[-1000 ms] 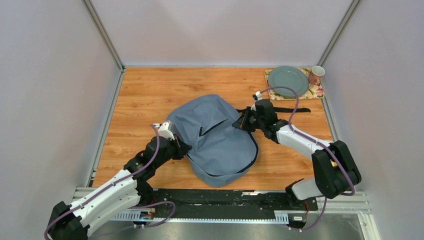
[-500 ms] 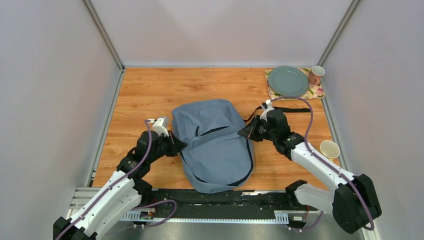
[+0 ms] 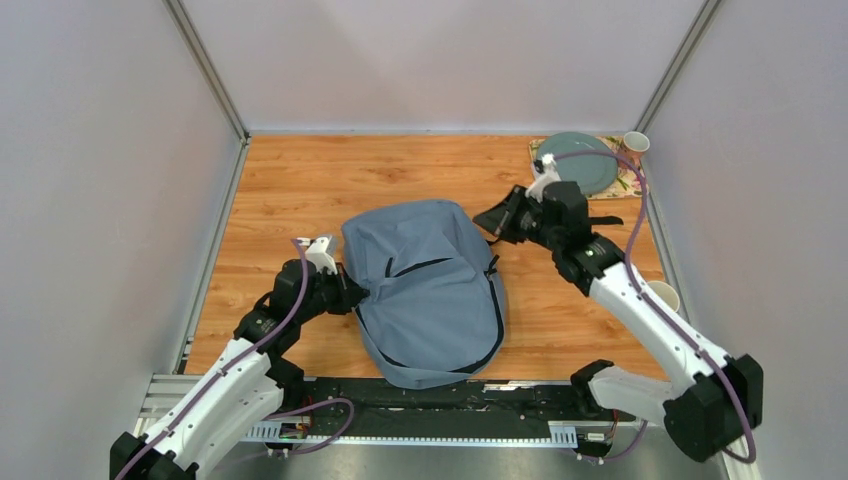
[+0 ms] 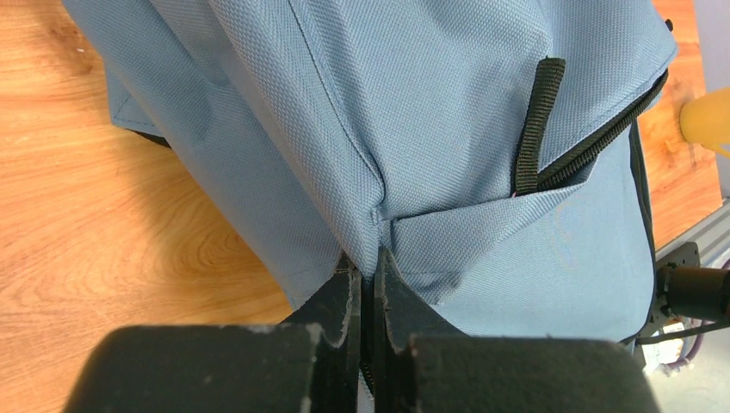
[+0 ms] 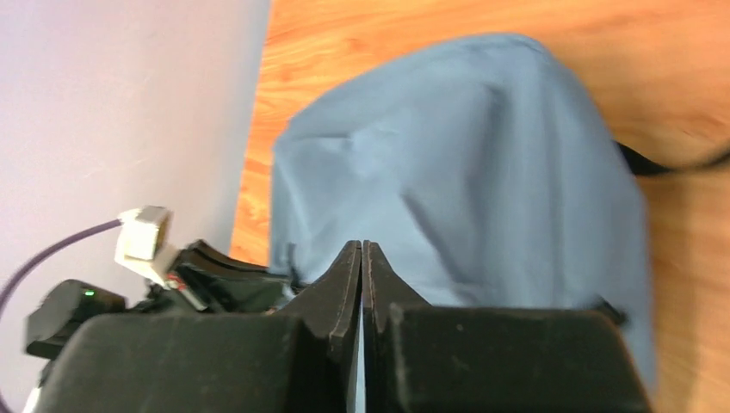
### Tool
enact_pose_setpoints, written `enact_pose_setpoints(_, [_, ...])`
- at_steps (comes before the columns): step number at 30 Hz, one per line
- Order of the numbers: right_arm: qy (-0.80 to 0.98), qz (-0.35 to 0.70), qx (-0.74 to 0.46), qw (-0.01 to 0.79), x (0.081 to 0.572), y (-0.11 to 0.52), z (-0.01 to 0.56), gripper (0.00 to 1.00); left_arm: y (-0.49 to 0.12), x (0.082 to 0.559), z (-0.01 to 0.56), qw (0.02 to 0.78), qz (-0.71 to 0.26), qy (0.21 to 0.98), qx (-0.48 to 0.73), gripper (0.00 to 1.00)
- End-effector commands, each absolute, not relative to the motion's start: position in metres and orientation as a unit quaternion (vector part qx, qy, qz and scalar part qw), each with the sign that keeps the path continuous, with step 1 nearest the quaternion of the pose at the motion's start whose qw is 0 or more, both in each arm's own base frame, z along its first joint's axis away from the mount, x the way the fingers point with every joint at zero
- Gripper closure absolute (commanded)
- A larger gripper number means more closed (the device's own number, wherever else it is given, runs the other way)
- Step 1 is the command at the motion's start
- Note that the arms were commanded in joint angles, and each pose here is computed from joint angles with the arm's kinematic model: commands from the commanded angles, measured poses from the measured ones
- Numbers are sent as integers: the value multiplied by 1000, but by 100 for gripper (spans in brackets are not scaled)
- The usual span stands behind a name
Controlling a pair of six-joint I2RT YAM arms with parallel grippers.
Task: Pack the student bag
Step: Adjust the student bag at the center of the board.
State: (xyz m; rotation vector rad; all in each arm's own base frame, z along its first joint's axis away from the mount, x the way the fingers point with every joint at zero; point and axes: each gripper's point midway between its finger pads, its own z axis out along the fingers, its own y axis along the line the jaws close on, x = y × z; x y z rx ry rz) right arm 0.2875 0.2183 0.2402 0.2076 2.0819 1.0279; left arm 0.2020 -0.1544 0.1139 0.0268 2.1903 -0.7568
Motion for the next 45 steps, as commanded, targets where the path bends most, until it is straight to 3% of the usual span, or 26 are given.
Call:
enact_pose_setpoints(1, [819, 429, 8, 380, 294, 265, 266, 97, -151, 219, 137, 447, -290, 846, 17, 100])
enact_pose_setpoints(9, [871, 402, -45, 278, 280, 331, 195, 100, -152, 220, 140, 449, -295, 843, 16, 100])
enact_pose_setpoints(13, [902, 355, -27, 245, 280, 327, 136, 100, -154, 220, 143, 450, -303, 840, 18, 100])
enact_pose_setpoints(17, [915, 314, -12, 251, 286, 316, 118, 100, -155, 219, 145, 451, -304, 839, 20, 100])
enact_pose_setpoints(25, [917, 286, -29, 278, 289, 303, 144, 99, -154, 219, 149, 456, -303, 836, 20, 100])
enact_pose_setpoints(28, [899, 321, -36, 297, 283, 305, 177, 80, -154, 219, 149, 456, -305, 836, 20, 100])
enact_pose_setpoints(31, [876, 380, -50, 293, 270, 320, 206, 68, -156, 219, 150, 457, -312, 832, 19, 100])
enact_pose_setpoints(37, [853, 434, -78, 279, 241, 358, 231, 67, -159, 218, 150, 457, -325, 828, 16, 100])
enact_pose_setpoints(45, [854, 440, -91, 261, 228, 396, 221, 67, -162, 216, 152, 459, -336, 822, 18, 100])
